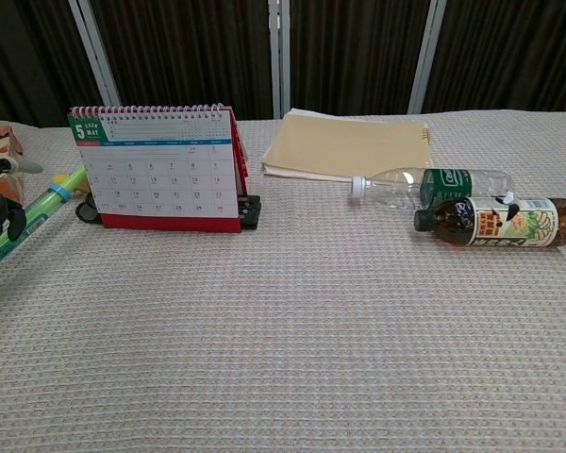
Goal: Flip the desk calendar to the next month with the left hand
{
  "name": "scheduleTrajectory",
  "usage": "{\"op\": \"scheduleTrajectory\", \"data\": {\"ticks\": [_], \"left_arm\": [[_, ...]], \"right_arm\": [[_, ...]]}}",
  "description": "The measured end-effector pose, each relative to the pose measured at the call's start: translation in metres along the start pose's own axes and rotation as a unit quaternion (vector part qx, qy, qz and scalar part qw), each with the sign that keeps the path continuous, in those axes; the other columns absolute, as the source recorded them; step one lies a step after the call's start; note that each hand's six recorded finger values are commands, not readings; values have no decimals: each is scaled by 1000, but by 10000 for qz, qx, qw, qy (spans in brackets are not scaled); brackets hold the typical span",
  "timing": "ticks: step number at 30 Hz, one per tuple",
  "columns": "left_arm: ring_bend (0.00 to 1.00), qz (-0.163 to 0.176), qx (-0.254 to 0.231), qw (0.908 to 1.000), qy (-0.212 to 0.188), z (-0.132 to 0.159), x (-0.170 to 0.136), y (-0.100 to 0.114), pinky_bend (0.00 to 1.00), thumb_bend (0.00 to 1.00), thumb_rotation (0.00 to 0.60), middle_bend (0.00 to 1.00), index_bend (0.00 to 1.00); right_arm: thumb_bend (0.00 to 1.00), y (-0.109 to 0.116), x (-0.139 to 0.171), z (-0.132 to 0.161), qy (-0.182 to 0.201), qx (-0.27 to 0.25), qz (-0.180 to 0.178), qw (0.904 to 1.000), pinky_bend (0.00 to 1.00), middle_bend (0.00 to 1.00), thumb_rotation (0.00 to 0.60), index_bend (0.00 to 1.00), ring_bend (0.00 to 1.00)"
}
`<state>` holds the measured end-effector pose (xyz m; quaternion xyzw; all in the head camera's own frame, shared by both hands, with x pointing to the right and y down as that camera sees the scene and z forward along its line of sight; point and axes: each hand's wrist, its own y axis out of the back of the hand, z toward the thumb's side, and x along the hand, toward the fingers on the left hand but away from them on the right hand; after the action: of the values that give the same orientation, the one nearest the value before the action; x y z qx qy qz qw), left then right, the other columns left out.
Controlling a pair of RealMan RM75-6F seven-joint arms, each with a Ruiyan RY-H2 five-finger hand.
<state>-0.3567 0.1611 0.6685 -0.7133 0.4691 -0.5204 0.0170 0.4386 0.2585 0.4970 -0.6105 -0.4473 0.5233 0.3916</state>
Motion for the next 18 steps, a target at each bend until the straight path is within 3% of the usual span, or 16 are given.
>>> {"op": "scheduleTrajectory", "data": {"ticks": [9,18], "left_arm": [[688,-362,-101,9992,156,12,19,-19,607,911,600,639,0],[687,-520,-203,9981,246,19,33,-30,607,912,600,639,0]], "right_arm": [[72,1,-1,-1,-16,-43,-13,10000,0,0,600,0,0],[71,2,-1,-1,17,-94,-48,9999,0,0,600,0,0]]}}
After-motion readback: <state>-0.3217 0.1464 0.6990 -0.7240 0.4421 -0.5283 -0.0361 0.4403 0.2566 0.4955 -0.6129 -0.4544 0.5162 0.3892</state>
